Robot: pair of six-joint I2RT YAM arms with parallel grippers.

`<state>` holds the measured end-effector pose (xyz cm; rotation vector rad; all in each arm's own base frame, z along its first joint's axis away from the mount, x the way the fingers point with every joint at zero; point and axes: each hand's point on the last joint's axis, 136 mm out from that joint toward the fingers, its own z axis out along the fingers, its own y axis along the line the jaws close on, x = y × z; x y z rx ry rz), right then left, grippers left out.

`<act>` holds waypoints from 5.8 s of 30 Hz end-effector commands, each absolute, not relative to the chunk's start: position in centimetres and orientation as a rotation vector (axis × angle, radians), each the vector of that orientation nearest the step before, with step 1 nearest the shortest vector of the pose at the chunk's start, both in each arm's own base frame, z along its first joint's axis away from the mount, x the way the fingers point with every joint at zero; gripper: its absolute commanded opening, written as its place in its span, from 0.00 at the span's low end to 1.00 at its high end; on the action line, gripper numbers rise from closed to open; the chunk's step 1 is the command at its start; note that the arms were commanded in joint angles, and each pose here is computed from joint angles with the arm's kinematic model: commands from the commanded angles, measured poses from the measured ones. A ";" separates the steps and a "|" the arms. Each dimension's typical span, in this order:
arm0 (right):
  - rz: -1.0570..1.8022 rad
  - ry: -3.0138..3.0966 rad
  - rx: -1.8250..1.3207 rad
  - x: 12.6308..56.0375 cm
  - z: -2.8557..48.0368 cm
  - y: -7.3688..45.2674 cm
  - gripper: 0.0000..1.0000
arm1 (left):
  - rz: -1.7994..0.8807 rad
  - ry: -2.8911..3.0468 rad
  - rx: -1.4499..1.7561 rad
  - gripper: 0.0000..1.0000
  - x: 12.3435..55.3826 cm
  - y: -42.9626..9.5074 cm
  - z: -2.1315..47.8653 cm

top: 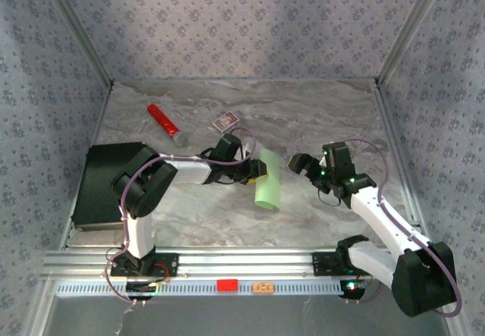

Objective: Fold a paper plane with a square sheet of paper (pick it up from the middle)
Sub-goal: First fold the square sheet of paper in half at the center of the table, then hold the square sheet of paper at the center of the table, then first fold the square sheet of paper in half at the center of the table.

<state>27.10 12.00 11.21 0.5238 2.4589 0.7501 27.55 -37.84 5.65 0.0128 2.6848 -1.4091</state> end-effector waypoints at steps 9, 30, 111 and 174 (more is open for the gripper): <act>0.783 2.506 0.523 27.2 10.0 13.1 0.99 | -1.058 2.768 0.151 0.62 27.4 -35.5 4.8; 0.819 2.557 0.463 27.2 8.6 15.1 0.99 | -0.899 2.758 0.162 0.55 28.0 -33.7 5.5; 0.989 2.682 0.188 27.7 6.1 22.6 0.25 | -0.815 2.863 0.120 0.46 27.7 -32.7 2.5; 0.823 2.655 0.419 26.9 6.4 16.0 0.41 | -0.557 2.996 0.251 0.51 27.7 -31.3 -1.6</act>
